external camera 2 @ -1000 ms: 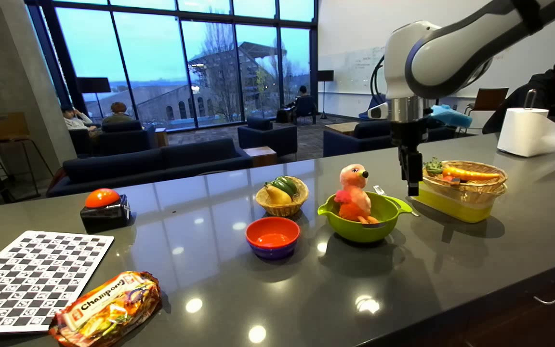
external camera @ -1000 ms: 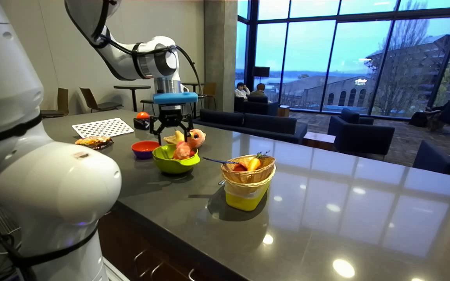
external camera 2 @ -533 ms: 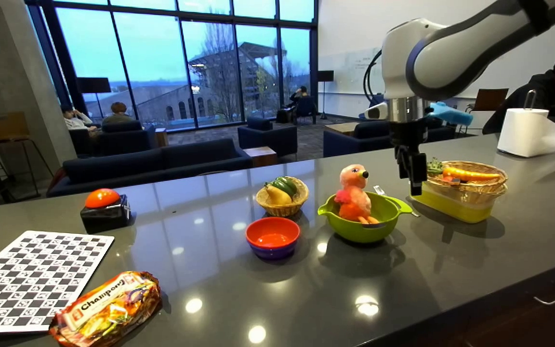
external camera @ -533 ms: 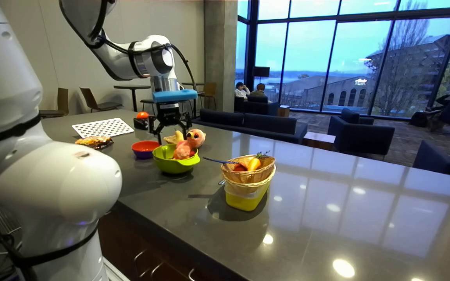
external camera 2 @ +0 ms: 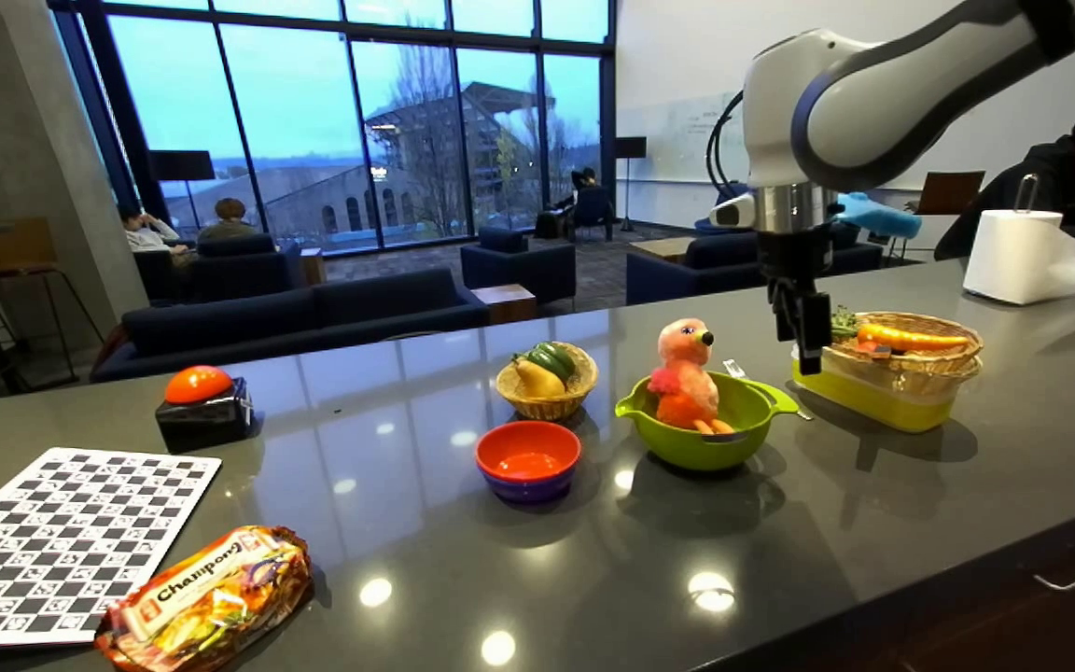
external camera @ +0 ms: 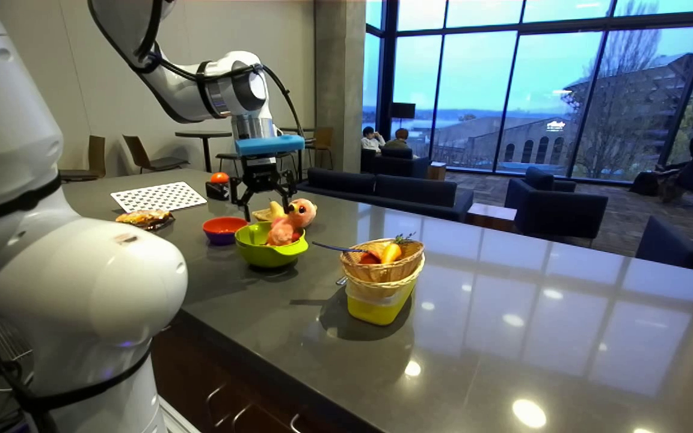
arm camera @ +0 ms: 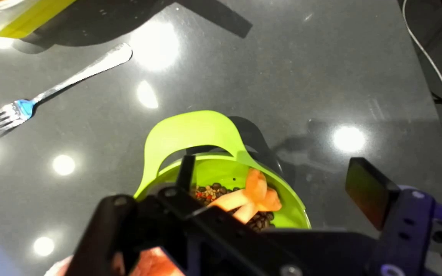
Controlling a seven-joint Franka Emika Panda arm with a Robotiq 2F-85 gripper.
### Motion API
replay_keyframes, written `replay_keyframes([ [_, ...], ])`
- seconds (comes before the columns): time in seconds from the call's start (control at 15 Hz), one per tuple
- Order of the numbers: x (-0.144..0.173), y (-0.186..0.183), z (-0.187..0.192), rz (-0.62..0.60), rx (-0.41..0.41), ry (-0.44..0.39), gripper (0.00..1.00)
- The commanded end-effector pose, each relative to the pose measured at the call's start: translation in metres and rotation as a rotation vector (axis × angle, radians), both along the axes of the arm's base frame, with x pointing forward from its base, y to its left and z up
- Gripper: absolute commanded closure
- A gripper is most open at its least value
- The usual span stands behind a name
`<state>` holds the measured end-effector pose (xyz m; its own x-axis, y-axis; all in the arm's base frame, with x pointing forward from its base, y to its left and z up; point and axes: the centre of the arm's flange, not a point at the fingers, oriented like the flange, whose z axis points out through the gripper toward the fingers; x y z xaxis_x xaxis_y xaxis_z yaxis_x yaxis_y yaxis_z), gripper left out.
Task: Move the stuffed animal to the purple and red bowl
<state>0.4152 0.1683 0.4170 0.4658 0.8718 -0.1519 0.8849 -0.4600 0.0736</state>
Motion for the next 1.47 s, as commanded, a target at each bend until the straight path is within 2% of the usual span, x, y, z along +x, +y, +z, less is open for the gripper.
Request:
replay_keyframes([
  [0.0, 0.006, 0.012, -0.007, 0.037, 0.093, -0.031, 0.0],
  [0.33, 0.01, 0.037, -0.006, 0.169, 0.27, -0.137, 0.0],
  [0.67, 0.013, 0.041, -0.012, 0.286, 0.381, -0.251, 0.0],
  [1.13, 0.013, 0.027, -0.005, 0.233, 0.372, -0.431, 0.0],
  [1.4, 0.013, 0.012, 0.01, 0.184, 0.335, -0.584, 0.0],
])
